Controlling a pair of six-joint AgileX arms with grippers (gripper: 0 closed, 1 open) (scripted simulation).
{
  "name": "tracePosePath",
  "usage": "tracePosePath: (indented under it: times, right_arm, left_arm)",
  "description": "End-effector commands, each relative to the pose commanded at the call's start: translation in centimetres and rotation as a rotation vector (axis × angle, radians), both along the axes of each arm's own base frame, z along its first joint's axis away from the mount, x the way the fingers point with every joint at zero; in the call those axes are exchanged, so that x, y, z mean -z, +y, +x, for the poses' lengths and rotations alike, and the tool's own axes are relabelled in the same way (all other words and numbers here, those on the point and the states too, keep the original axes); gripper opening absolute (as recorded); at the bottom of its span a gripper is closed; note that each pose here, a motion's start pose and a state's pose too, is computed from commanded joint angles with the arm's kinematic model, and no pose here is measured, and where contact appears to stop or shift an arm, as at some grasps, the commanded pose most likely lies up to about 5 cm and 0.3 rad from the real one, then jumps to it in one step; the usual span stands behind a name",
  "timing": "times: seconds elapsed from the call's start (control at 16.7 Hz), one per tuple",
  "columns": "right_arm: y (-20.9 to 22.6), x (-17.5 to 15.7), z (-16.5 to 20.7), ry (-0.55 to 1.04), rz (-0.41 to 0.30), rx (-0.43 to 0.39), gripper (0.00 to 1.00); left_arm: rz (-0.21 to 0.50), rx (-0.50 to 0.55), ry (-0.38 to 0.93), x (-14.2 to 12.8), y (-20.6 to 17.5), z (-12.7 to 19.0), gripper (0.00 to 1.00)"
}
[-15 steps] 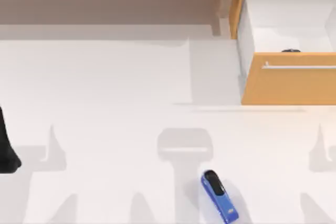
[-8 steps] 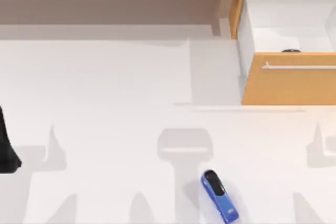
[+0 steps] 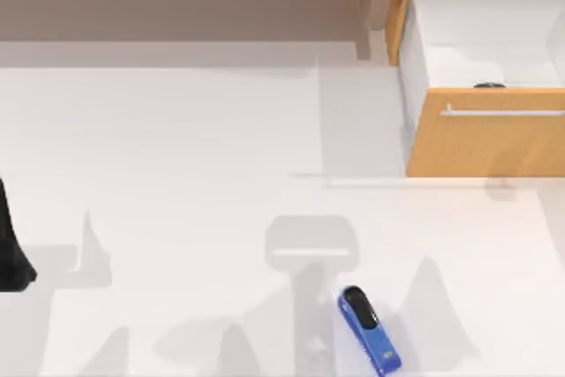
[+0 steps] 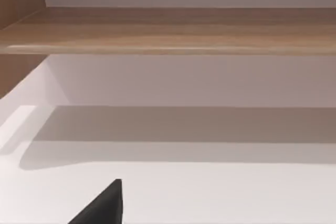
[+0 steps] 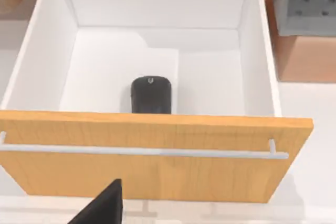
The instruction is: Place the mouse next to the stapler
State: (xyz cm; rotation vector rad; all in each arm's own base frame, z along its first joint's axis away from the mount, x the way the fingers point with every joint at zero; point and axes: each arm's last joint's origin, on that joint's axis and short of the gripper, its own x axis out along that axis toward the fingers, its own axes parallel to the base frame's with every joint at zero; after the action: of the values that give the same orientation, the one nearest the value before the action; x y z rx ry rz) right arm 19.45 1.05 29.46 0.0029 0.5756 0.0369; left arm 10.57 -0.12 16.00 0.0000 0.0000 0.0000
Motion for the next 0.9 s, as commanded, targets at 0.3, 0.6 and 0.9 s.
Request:
tracePosePath:
  times: [0.3, 0.6, 0.9]
  right_arm:
    - [1.8, -0.7, 12.4, 0.34, -0.016, -0.026, 1.0]
    - [4.1, 5.0, 22.9, 0.636, -0.042, -0.049, 1.0]
    - [5.7, 10.9, 27.7, 0.84, -0.064, -0.058, 1.0]
  left_arm:
    - [0.0, 0.0, 0.0, 0.0, 0.0, 0.0, 1.0]
    - [0.0, 0.0, 0.0, 0.0, 0.0, 0.0, 1.0]
    - [0.0, 0.0, 0.0, 0.0, 0.0, 0.0, 1.0]
